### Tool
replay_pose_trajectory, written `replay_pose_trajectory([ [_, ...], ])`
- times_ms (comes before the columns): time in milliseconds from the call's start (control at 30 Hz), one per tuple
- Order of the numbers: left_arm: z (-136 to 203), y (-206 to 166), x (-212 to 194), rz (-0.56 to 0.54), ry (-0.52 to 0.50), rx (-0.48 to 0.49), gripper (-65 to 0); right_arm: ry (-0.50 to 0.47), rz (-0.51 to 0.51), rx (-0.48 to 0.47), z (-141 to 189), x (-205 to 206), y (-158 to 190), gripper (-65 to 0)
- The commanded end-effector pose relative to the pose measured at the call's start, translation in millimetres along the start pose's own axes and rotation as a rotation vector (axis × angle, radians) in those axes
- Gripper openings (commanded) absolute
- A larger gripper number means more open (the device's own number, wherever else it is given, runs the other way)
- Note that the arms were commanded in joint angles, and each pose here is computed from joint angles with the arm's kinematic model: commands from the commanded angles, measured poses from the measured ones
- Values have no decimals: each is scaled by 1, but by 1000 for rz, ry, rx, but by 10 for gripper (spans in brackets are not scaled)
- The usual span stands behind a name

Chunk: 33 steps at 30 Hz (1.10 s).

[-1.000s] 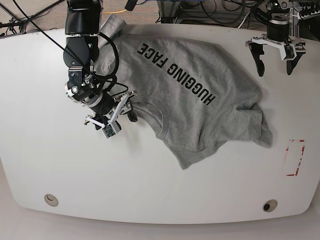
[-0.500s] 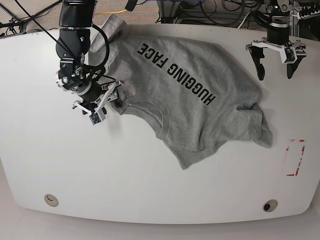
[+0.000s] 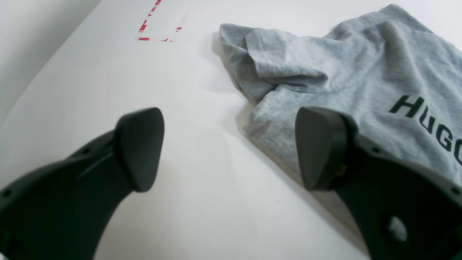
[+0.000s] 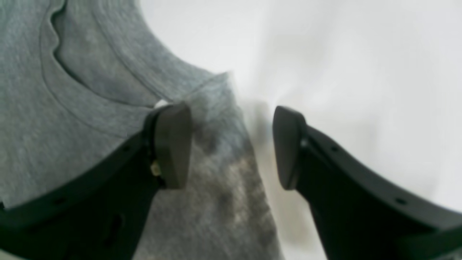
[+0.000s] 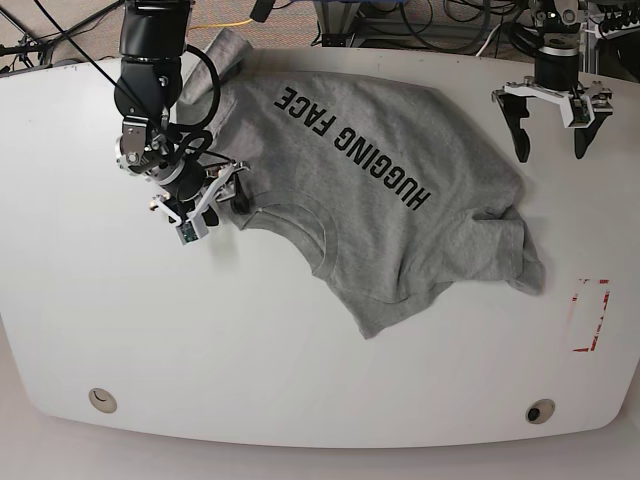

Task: Fold the T-shirt properly
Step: 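Lower the right gripper onto the shirt's shoulder seam and grasp it, then move the left gripper to the shirt's hem corner and grasp it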

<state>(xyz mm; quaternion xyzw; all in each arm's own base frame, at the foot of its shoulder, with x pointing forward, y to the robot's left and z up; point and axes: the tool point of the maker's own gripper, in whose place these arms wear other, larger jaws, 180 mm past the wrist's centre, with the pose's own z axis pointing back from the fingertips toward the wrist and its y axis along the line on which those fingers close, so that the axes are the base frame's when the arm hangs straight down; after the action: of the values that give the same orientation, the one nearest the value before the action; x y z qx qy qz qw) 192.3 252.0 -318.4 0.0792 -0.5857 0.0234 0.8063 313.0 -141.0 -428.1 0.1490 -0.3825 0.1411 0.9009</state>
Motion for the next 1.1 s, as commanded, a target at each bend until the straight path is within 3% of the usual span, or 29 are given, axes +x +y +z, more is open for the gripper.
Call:
replay_pose_trajectory([
  [0, 1, 2, 10, -10, -36, 2, -119, 48, -1, 0, -2, -10, 1, -327],
  [133, -3, 10, 10, -12, -17, 24, -118, 39, -9, 14, -7, -7, 11, -503],
  [200, -12, 20, 13, -5, -1, 58, -117, 38, -13, 12, -7, -7, 12, -628],
  [233, -16, 26, 14, -5, 15, 76, -117, 35, -12, 12, -7, -6, 12, -650],
  [367, -32, 44, 13, 16, 104, 133, -117, 21, -4, 8, -7, 2, 11, -650],
  [633, -67, 63, 40, 82, 143, 196, -114, -67, 85, -24, 15, 41, 12, -650],
  [900, -86, 57, 57, 117, 159, 182, -114, -191, 249, -86, 58, 104, 18, -650],
  [1067, -94, 33, 56, 63, 198, 80, -114, -303, 359, -129, 91, 145, 27, -650],
])
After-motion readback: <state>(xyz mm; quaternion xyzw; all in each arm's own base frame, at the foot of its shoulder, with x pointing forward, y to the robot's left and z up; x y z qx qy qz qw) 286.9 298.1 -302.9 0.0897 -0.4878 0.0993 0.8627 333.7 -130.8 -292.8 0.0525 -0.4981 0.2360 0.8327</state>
